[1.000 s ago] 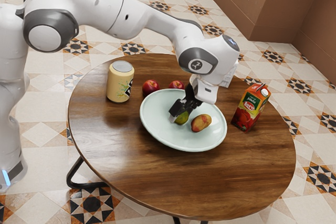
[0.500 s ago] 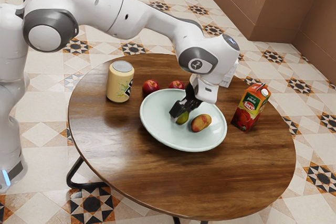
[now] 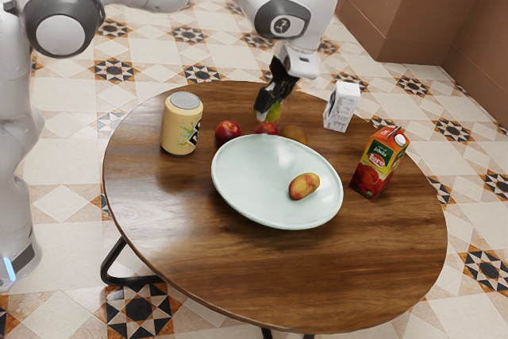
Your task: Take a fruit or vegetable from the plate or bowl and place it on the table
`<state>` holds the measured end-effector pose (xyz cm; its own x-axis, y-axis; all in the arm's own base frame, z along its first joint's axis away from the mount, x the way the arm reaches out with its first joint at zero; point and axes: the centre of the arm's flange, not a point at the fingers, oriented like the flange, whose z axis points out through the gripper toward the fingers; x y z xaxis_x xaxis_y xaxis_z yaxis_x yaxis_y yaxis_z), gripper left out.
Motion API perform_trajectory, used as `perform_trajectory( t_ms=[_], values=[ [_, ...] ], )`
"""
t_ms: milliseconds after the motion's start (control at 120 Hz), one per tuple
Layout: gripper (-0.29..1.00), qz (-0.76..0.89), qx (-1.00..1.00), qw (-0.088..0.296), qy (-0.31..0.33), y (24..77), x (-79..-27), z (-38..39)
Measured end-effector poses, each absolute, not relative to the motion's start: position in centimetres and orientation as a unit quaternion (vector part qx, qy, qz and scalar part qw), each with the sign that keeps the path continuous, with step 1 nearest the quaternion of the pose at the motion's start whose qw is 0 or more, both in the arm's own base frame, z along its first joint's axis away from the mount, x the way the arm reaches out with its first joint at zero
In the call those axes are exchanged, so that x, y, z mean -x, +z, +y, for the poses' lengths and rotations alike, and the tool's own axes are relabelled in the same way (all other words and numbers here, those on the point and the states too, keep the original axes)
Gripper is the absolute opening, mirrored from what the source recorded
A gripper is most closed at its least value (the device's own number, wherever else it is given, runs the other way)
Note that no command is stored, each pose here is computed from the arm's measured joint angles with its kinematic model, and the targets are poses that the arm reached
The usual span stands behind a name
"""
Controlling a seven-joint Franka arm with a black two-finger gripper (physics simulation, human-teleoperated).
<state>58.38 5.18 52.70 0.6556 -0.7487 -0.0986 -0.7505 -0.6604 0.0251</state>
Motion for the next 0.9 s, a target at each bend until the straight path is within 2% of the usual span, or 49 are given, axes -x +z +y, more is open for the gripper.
perform_trajectory(
  t_ms=[175, 375, 583, 900],
  values=[
    [0.35, 0.325, 0.945, 0.015, 0.042, 55.7, -55.9, 18.0],
    [0.34, 0.322, 0.945, 0.002, 0.057, 55.3, -54.5, 20.5],
    [0.33, 0.306, 0.95, -0.025, 0.064, 55.6, -49.6, 24.2],
    [0.33, 0.254, 0.963, -0.025, 0.089, 54.2, -45.5, 30.8]
  ],
)
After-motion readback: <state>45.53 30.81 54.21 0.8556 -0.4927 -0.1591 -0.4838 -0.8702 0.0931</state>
